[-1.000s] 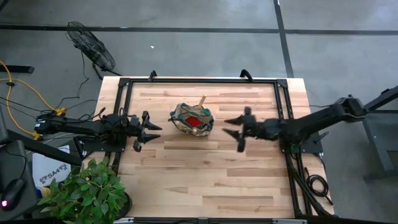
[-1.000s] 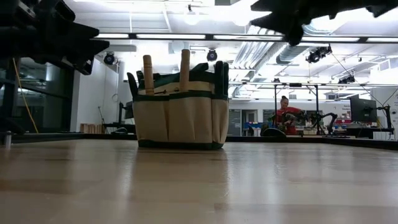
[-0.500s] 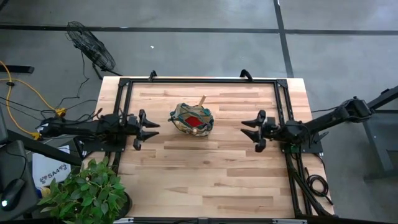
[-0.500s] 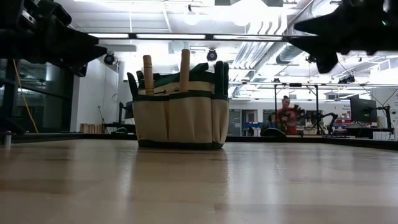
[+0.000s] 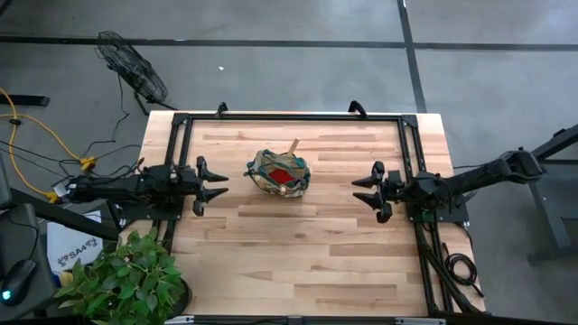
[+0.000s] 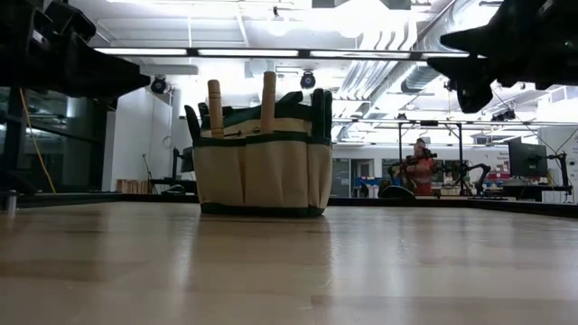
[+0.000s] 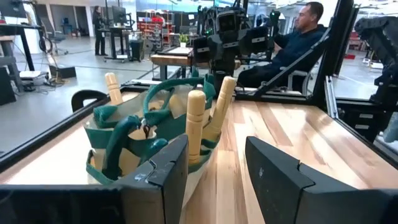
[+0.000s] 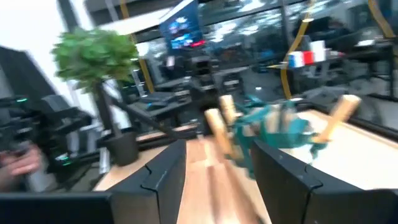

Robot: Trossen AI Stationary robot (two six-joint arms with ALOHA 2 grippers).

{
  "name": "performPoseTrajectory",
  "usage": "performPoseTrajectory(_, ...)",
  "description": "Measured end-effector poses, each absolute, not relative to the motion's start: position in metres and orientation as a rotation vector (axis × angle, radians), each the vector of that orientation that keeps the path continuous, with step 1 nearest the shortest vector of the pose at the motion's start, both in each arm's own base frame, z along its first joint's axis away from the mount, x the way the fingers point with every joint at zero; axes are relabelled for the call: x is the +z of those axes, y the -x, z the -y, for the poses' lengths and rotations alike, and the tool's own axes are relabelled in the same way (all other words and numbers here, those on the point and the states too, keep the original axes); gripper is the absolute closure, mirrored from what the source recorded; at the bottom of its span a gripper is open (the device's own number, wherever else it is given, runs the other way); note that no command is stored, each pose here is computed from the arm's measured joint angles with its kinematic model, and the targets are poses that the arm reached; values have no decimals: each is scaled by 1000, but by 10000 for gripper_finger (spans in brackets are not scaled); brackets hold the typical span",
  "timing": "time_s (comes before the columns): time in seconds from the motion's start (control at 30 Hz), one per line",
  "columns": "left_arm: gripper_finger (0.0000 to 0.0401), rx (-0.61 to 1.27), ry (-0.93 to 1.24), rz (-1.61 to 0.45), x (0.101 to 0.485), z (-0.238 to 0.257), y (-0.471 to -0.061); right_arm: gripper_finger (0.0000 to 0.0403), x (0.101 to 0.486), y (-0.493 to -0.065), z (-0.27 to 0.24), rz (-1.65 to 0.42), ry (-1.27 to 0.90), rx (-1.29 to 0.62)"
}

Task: Pick & Place Garden tools in Gardening bag
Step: Return to Home Position

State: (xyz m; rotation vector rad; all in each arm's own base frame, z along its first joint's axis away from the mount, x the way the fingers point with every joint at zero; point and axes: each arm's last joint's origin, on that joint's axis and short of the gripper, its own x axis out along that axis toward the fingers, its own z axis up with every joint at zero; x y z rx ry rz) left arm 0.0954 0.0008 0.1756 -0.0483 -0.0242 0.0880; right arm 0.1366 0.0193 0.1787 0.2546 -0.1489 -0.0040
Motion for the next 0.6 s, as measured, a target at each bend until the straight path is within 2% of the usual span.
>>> performPoseTrajectory(0.3,244,85,32,23,176,-1,-95,230,176,-125,-1,99,-256,-140)
performPoseTrajectory(0.6,244,41,58,23,176,1,-95,230,176,-112,3,102,-257,-145)
